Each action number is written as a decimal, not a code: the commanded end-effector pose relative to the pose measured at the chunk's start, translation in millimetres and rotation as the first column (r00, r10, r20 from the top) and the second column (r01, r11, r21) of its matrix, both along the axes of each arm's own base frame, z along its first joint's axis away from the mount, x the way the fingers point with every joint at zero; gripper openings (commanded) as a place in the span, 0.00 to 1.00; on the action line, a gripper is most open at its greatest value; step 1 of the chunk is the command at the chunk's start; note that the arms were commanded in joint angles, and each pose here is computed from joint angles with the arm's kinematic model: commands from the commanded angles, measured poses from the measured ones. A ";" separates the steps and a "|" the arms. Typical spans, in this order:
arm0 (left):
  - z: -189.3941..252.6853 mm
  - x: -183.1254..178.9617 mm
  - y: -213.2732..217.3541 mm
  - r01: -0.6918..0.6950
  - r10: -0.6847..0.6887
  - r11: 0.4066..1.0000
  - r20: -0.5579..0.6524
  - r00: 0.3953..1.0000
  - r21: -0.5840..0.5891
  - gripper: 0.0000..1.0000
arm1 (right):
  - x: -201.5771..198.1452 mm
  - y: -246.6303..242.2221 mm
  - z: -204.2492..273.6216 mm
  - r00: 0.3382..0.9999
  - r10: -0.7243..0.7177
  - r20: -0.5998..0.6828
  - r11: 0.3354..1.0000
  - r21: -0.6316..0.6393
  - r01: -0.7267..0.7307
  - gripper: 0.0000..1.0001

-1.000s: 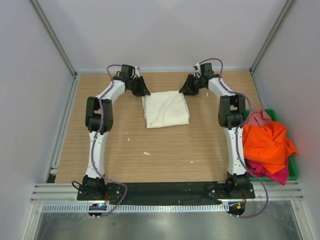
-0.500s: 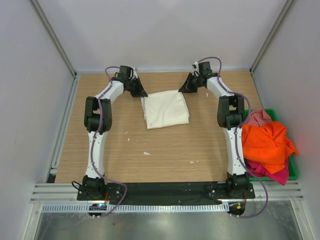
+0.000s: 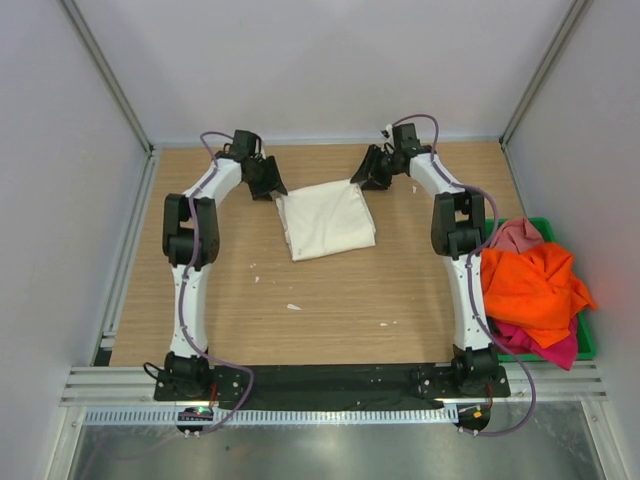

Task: Fold and stack the t-shirts
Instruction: Fold the tshirt

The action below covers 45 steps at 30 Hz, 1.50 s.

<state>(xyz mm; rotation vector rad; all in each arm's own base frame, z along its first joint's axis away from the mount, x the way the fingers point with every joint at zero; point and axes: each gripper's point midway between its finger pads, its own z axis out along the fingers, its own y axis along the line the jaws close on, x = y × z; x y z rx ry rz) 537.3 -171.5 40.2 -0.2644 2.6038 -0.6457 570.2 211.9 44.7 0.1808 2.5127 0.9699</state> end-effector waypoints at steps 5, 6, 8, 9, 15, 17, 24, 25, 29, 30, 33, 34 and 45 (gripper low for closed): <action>77.5 -22.0 36.3 -0.048 0.035 0.992 0.110 0.993 0.113 0.70 | -6.3 -31.1 41.4 0.999 -0.007 0.050 0.994 -0.105 0.012 0.70; 96.3 -29.2 34.5 -0.054 0.041 0.995 0.138 0.990 0.087 0.69 | -10.3 -33.3 57.2 0.997 -0.008 0.071 0.994 -0.112 0.016 0.72; 85.9 -49.9 25.3 -0.029 0.027 0.999 0.114 0.993 0.020 0.67 | -24.2 -37.5 51.7 0.999 -0.004 0.045 0.991 -0.132 0.009 0.73; 85.6 -56.4 22.3 -0.027 0.027 1.000 0.114 0.993 -0.001 0.66 | -28.6 -38.1 55.1 0.999 -0.005 0.045 0.991 -0.131 0.011 0.73; 98.6 -73.4 -21.6 0.065 -0.018 0.955 0.162 0.987 -0.289 0.34 | -58.0 -31.9 74.6 0.999 0.006 0.036 0.998 -0.063 -0.003 0.65; 107.0 -66.2 -38.6 0.106 -0.032 0.911 0.190 0.981 -0.398 0.27 | -65.8 -21.4 85.4 0.999 0.026 0.035 0.999 0.020 -0.027 0.58; 90.4 -23.9 -61.0 0.074 0.047 0.793 0.181 0.982 -0.605 0.21 | -91.3 32.9 78.8 0.983 0.182 -0.002 0.916 0.364 -0.168 0.12; 83.4 -20.2 -59.8 0.059 0.058 0.784 0.167 0.984 -0.617 0.20 | -94.0 34.4 71.0 0.981 0.193 -0.011 0.911 0.374 -0.175 0.10; 47.6 -18.0 -51.1 -0.021 0.092 0.770 0.079 0.993 -0.638 0.16 | -111.9 37.6 38.1 0.972 0.233 -0.044 0.869 0.458 -0.187 0.04; 39.1 -19.5 -46.5 -0.014 0.082 0.791 0.083 0.993 -0.612 0.16 | -116.3 36.5 29.3 0.970 0.235 -0.060 0.868 0.463 -0.181 0.04; 17.9 -29.4 -37.9 -0.001 0.028 0.849 0.043 0.999 -0.528 0.14 | -142.7 24.9 -2.8 0.966 0.222 -0.129 0.879 0.456 -0.142 0.03; 15.6 -30.6 -36.9 0.014 0.008 0.858 0.040 0.999 -0.513 0.14 | -147.0 22.0 -4.6 0.967 0.217 -0.132 0.880 0.455 -0.135 0.04; 109.5 -51.3 -51.5 0.206 -0.137 0.894 0.194 0.971 -0.399 0.42 | -154.3 7.1 60.9 0.979 0.199 -0.041 0.909 0.382 -0.169 0.20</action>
